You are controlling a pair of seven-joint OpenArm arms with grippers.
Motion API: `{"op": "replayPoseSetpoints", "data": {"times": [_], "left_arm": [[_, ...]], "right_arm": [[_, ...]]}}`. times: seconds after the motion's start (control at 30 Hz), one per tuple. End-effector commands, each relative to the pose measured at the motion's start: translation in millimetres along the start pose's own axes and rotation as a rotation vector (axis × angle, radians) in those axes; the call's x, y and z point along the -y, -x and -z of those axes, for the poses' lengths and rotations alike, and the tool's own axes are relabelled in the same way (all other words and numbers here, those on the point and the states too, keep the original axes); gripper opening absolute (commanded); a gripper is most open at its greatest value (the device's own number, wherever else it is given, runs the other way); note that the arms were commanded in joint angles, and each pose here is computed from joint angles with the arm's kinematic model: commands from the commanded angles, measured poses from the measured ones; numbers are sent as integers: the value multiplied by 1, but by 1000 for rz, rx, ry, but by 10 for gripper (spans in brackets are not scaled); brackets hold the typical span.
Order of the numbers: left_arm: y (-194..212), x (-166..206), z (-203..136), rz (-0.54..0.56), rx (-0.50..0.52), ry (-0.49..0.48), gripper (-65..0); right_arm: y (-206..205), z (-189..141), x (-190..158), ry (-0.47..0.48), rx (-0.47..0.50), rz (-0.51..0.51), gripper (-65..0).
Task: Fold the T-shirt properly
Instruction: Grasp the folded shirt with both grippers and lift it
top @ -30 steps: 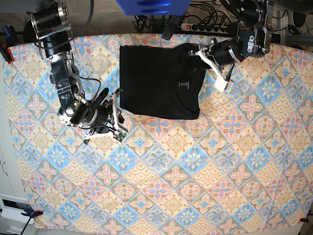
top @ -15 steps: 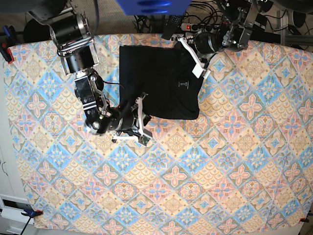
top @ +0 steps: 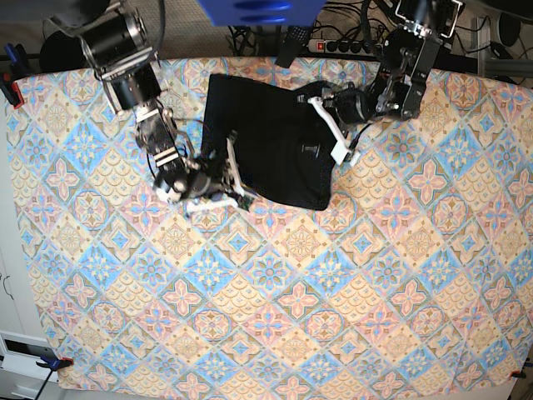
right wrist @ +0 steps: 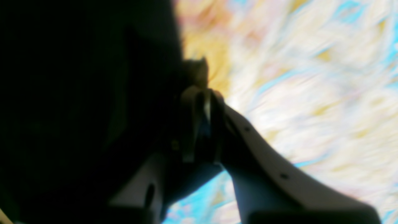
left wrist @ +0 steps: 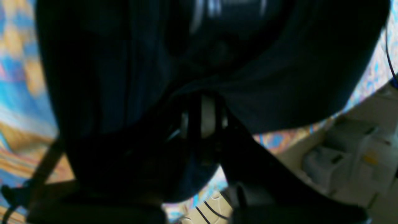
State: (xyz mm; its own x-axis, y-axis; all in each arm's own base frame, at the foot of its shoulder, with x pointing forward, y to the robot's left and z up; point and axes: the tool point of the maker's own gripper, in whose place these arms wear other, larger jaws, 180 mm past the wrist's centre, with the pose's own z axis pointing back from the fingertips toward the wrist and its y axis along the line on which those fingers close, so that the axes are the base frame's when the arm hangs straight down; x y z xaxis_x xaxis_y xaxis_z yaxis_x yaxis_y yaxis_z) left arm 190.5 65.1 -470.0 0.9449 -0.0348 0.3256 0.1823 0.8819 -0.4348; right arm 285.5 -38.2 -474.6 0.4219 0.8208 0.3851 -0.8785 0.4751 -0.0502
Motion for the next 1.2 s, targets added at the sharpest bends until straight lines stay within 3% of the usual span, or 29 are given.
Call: {"op": "replayPoseSetpoints", "data": {"times": [0.0, 0.27, 0.53, 0.67, 0.8, 0.93, 1.17], "left_arm": [[-22, -5, -5, 23, 57, -22, -613], [-83, -20, -3, 45, 129, -55, -613], [-139, 17, 17, 121, 193, -5, -613], [-159, 32, 22, 162, 220, -15, -613], [-175, 35, 4, 166, 287, -9, -614], [-153, 13, -23, 167, 296, -49, -614], [-101, -23, -63, 15, 321, -66, -614]], "right_arm": [[-2, -8, 7, 18, 12, -13, -573], [36, -26, -8, 42, -16, -47, -574], [58, -51, -27, 62, -15, -98, -575], [68, -72, -19, 125, -7, -45, -575], [70, -96, -1, 207, 17, -2, -575], [67, -117, 8, 268, 51, 12, -575], [49, -111, -20, 211, 89, -41, -575]]}}
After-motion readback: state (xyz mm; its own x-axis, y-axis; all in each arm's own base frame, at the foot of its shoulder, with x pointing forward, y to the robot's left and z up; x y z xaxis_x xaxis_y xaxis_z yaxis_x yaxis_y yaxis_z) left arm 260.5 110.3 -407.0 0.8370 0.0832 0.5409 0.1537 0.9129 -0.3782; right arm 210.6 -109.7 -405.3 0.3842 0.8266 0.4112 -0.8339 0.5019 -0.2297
